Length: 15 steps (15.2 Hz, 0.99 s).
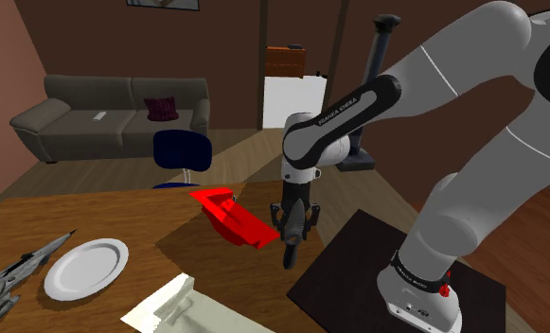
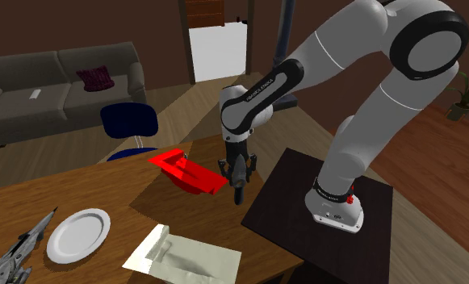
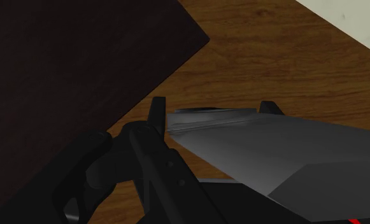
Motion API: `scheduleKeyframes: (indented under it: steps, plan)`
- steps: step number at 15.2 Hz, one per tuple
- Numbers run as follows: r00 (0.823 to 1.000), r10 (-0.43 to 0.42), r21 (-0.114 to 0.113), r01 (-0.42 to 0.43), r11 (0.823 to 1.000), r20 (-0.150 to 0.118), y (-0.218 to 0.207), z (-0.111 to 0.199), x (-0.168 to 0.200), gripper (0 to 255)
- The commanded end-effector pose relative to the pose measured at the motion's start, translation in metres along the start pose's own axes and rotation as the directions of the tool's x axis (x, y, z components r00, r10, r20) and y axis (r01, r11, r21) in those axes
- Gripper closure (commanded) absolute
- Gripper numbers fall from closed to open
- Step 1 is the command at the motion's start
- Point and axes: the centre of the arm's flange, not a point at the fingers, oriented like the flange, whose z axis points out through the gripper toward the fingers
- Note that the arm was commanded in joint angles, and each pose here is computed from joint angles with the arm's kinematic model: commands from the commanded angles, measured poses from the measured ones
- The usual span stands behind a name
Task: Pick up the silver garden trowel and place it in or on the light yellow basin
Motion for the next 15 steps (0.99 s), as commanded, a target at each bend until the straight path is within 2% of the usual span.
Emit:
scheduleKeyframes:
  steps: [1, 15]
  plan:
    - [1.0, 0.0, 0.0, 0.0, 1.0, 0.0, 0.0, 0.0, 0.0, 255]
    - [1.0, 0.0, 0.0, 0.0, 1.0, 0.0, -0.002, -0.062, -0.029, 255]
